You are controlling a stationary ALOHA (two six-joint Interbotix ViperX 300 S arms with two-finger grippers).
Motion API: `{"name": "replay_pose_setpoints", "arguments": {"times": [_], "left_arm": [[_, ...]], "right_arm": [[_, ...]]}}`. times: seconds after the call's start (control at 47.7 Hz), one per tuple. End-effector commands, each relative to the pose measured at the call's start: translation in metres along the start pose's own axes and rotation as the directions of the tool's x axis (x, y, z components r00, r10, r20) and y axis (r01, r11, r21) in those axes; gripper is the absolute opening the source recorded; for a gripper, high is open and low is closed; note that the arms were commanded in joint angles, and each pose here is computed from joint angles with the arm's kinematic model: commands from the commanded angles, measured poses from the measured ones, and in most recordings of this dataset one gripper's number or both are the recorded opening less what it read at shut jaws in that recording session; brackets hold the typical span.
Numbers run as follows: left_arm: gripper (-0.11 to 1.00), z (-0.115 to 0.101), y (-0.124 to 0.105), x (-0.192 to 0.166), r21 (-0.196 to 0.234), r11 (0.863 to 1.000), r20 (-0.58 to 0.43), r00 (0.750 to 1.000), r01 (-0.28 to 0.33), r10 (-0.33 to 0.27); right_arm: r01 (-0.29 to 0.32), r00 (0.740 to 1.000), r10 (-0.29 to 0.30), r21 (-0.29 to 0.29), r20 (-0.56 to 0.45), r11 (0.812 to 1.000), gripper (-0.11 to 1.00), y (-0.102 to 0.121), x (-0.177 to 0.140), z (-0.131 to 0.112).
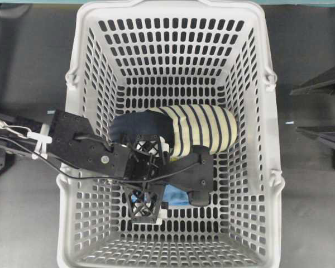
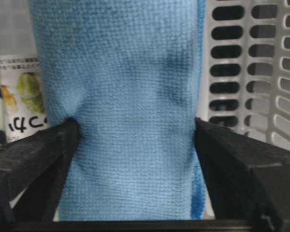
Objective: Pick up the blue cloth from the shopping basket with the left arm.
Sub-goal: 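Close the left gripper on the blue cloth's edge, then lift the gripped blue cloth upward out of the basket with the left gripper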
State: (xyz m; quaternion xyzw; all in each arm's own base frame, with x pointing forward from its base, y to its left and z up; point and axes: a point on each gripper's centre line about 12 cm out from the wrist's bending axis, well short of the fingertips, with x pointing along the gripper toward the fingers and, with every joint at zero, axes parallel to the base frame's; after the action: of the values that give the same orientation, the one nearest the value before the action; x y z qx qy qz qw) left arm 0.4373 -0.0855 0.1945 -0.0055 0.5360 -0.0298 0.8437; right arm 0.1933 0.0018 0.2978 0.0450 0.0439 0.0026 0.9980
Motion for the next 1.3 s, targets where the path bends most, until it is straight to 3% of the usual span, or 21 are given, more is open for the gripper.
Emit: {"name": "replay_pose_setpoints", "arguments": {"times": [0.0, 0.126, 0.294, 0.378, 0.65, 0.881, 1.28], "left_arm": [[0.87, 0.0, 0.001, 0.001, 0.006, 1.0, -0.001, 1.0, -0.003, 0.003], [0.71, 0.002, 0.001, -0.003, 0.013, 1.0, 0.011, 1.0, -0.001, 0.001], [0.27, 0.016, -0.002, -0.027, 0.017, 1.0, 0.07, 0.998, 0.008, -0.01], [0.1, 0.024, -0.004, -0.044, 0.02, 1.0, 0.102, 0.995, 0.013, -0.015], [0.1, 0.06, -0.005, -0.144, 0.01, 1.0, 0.19, 0.982, 0.02, -0.021], [0.1, 0.076, 0.005, -0.221, -0.022, 1.0, 0.216, 0.976, 0.012, -0.007], [0.1, 0.078, 0.014, -0.232, -0.042, 0.999, 0.216, 0.976, 0.003, 0.006]], "right_arm": [[-0.002, 1.0, 0.002, -0.002, 0.02, 1.0, 0.78, 0.0, 0.001, 0.005], [-0.001, 1.0, 0.002, -0.002, 0.02, 1.0, 0.78, 0.0, 0.001, 0.004], [0.0, 1.0, 0.0, -0.001, 0.026, 1.0, 0.78, 0.0, 0.001, 0.005], [-0.001, 0.999, 0.001, -0.001, 0.04, 1.0, 0.77, 0.0, 0.0, 0.007], [-0.002, 0.998, 0.003, -0.002, 0.055, 1.0, 0.77, 0.0, 0.0, 0.008], [-0.003, 0.998, 0.003, 0.0, 0.055, 1.0, 0.77, 0.0, 0.0, 0.008], [-0.002, 0.999, 0.002, 0.002, 0.054, 1.0, 0.77, 0.0, 0.0, 0.008]]}}
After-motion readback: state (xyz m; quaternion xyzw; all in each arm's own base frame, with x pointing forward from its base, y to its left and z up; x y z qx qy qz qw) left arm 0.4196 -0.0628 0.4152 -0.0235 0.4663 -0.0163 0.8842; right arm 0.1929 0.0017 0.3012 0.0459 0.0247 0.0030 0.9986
